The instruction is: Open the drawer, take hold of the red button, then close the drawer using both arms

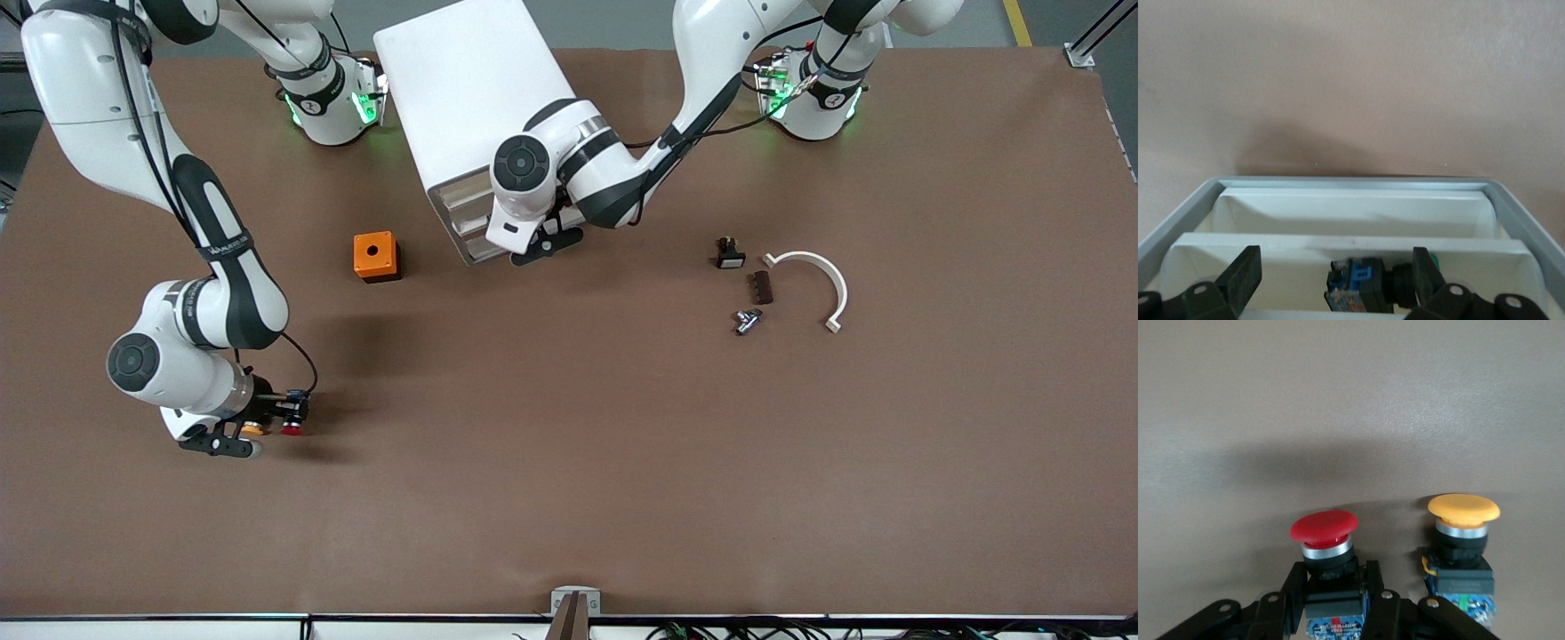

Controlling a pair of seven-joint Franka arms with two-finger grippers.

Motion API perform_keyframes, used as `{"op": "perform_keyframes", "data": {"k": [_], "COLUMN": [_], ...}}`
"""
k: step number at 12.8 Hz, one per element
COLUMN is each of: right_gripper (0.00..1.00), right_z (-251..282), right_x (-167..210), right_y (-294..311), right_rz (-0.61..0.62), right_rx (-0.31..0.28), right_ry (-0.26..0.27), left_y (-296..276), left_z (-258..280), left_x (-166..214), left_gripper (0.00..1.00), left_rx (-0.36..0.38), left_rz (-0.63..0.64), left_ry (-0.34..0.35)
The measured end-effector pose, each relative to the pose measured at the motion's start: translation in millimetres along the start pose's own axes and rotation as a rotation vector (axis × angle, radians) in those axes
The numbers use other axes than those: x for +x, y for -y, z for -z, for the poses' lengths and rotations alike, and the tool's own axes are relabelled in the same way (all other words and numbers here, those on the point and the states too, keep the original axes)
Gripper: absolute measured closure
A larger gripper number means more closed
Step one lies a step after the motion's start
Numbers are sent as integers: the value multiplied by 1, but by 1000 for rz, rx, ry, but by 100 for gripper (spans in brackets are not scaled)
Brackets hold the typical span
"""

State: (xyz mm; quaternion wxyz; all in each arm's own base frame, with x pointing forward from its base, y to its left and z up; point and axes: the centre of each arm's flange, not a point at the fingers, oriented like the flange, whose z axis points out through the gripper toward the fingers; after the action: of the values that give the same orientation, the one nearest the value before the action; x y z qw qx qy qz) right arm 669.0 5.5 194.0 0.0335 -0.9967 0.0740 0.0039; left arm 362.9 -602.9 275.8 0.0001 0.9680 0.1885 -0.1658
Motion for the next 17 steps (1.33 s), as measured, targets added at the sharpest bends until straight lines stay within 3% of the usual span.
{"op": "perform_keyframes", "data": {"k": [4,7,12,14,17], "right_gripper": [59,56,3,0,0], "right_z": [-3,-2,25,64,152], "right_x": [0,1,9,13,6], "right_y": [2,2,5,6,12], "right_rz": [-12,-22,-18,-9,40], "right_rx": [15,25,32,30,18], "right_ry": [-1,-3,-43,-81,-93], "left_y": [-1,0,57,108,186], "left_z": [-2,14,162,225,289], "left_x": [-5,20,149,185,220], "left_gripper": [0,0,0,0,0], "left_rx": [3,-23,-160,-161,-107], "left_rz": [2,29,186,233,234], "left_ry": [-1,-38,-213,-233,-235]}}
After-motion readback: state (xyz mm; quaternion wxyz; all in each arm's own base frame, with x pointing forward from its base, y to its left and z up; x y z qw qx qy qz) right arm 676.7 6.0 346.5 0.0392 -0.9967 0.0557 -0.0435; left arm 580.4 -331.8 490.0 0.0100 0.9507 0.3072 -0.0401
